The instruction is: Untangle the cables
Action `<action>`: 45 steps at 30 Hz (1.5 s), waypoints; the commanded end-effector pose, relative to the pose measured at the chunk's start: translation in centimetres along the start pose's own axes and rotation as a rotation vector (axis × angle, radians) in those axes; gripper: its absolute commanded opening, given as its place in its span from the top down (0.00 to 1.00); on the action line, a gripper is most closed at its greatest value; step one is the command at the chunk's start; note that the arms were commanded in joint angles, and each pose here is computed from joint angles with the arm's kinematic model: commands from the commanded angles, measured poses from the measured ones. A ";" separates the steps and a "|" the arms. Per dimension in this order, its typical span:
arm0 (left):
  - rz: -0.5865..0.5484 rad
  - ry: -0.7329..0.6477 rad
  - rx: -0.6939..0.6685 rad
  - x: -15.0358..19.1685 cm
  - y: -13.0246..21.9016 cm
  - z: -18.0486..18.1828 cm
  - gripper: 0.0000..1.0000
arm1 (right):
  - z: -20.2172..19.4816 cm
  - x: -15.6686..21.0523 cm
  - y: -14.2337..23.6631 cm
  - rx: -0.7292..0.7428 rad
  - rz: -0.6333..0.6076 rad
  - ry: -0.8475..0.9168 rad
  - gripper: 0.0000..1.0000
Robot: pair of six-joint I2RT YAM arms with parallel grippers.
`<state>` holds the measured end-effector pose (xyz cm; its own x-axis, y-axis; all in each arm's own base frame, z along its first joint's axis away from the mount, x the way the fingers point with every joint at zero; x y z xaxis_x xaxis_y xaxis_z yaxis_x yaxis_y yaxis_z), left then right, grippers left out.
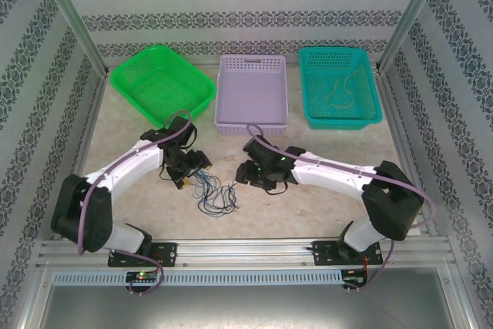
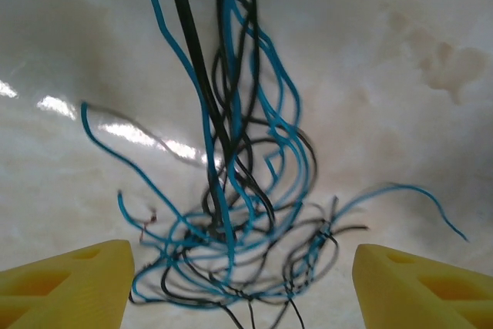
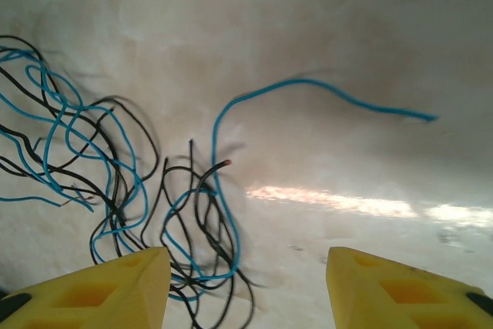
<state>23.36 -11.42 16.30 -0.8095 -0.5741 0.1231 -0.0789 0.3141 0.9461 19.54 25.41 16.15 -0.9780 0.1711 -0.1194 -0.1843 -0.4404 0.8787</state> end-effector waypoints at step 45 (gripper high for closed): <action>-0.093 -0.004 -0.125 -1.6 -6.4 0.9 1.00 | -3.8 -8.0 6.2 0.011 -0.559 -0.477 1.00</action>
<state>22.74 -11.72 11.12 -0.7816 -0.6065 0.1460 0.0069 0.2256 0.9742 25.75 21.02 18.26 -0.5911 0.7851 -0.1849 -0.5589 -0.2334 0.7957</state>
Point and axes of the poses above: each hand's point on the last joint's axis, 136 mm out from that joint toward the fingers, its own y axis back along the fingers, its own z axis along the line the jaws close on, x = y × z, the point moved 10 cm from there along y, back along the fingers, and after that the axes turned 1 degree about y, right-handed, at the moved point
